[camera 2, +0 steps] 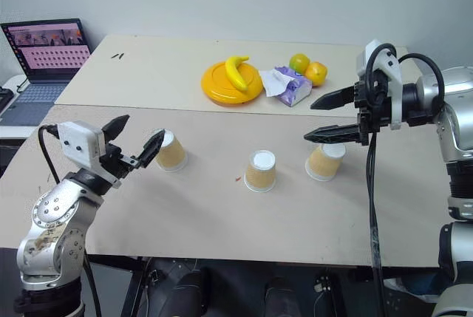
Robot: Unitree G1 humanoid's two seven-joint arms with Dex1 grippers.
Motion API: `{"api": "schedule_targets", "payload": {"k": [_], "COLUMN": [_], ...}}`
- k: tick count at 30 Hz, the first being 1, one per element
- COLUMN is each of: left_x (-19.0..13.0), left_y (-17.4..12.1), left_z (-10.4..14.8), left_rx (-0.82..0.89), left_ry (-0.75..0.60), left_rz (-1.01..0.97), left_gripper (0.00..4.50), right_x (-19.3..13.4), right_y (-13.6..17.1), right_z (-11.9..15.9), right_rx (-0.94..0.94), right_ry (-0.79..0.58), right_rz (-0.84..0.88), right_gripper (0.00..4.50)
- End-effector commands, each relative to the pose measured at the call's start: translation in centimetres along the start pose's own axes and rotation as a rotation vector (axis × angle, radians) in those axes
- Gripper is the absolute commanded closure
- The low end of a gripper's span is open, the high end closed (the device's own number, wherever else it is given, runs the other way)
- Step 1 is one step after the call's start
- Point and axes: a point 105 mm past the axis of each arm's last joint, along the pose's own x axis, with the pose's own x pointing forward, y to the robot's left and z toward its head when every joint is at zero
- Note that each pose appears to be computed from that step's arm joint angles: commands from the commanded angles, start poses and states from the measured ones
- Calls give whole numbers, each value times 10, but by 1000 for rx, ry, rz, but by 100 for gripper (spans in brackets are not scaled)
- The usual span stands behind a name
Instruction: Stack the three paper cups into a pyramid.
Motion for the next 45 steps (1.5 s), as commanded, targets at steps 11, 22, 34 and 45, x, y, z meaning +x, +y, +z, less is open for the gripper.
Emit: {"api": "schedule_targets", "payload": {"k": [11, 22, 34, 45], "left_x": [7, 28, 32, 24], "left_y": [-11, -9, -7, -52], "left_z": [-69, -61, -50, -9], "left_rx": [-53, -43, -43, -38], "left_ry": [72, -7, -33, -43], "left_rz": [33, 22, -20, -603], "left_gripper": [4, 4, 116, 116], "right_x": [-23, -32, -31, -25], "right_y": [7, 12, 11, 14], "right_z": [13, 17, 13, 6], "right_rx": [-34, -29, -20, -3], "right_ry": [-33, -25, -24, -42], "right_rz": [-76, -117, -139, -150], "right_gripper": [0, 0, 0, 0]}}
